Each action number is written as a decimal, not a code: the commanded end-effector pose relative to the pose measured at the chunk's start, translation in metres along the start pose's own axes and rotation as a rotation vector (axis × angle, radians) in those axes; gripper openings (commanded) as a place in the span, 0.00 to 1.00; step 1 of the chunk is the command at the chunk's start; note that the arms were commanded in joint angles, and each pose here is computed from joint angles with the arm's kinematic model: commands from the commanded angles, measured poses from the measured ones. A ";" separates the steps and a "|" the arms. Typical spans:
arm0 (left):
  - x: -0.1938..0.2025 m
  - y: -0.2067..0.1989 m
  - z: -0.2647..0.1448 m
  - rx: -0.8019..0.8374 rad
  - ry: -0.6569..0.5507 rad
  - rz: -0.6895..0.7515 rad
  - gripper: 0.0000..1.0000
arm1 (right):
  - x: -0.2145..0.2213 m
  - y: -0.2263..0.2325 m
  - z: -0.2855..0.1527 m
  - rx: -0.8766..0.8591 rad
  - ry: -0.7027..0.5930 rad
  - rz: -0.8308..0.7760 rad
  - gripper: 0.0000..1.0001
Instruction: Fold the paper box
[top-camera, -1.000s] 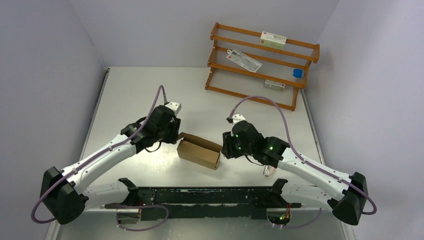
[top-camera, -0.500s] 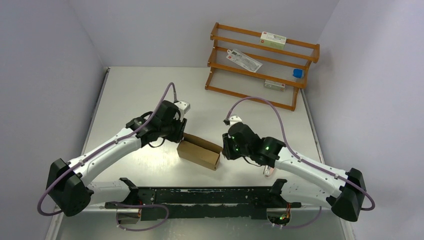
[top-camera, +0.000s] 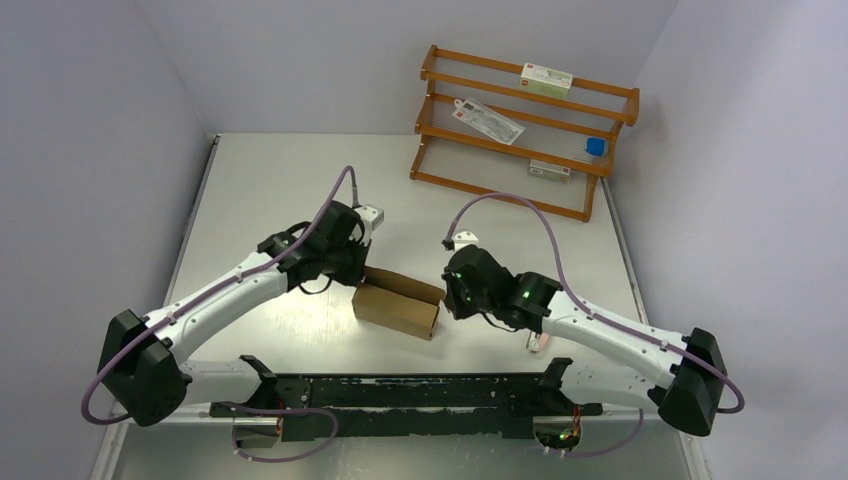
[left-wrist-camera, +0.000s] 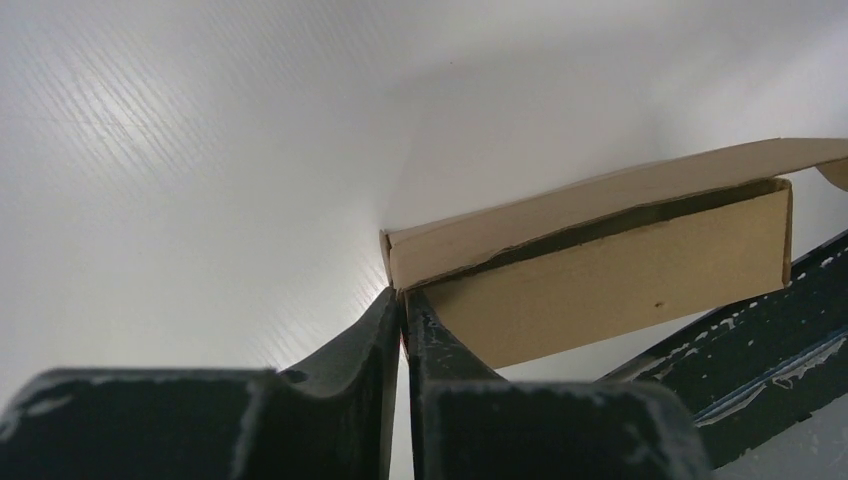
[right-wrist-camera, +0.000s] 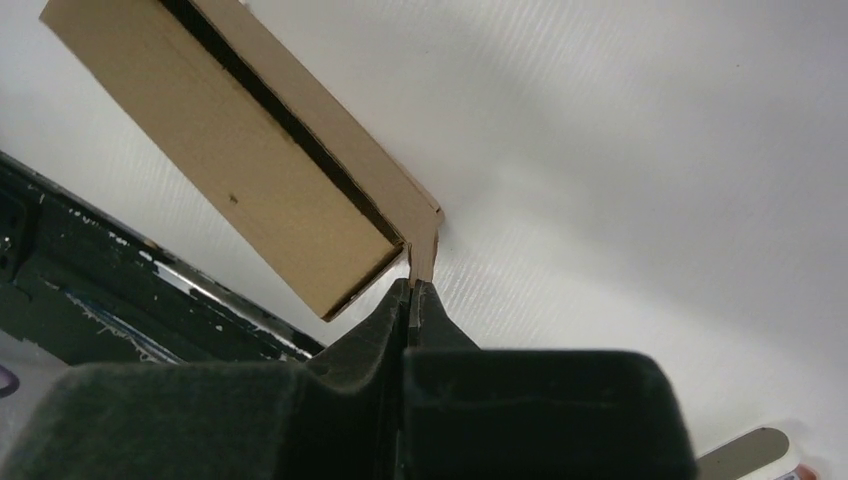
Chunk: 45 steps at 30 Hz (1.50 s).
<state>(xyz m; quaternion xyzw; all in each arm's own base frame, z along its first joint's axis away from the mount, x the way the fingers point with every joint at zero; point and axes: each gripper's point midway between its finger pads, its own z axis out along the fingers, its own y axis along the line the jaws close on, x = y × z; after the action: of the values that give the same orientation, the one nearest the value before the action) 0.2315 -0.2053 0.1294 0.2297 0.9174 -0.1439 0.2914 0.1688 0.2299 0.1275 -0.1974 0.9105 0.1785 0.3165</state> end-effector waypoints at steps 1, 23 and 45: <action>-0.005 -0.007 -0.003 0.030 -0.014 -0.068 0.09 | -0.027 0.007 -0.003 0.008 -0.086 0.025 0.00; -0.020 0.003 0.004 -0.068 -0.117 -0.333 0.05 | -0.069 0.017 0.036 0.099 -0.160 0.174 0.00; -0.005 0.014 -0.005 -0.144 -0.178 -0.363 0.05 | -0.062 0.029 0.042 0.014 0.004 0.197 0.00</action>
<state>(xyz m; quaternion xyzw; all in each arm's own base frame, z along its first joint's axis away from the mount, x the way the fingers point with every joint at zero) 0.2354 -0.1780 0.1194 0.0298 0.9365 -0.1202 0.3281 0.2196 0.2663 0.1269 -0.0958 0.9342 0.1511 0.3085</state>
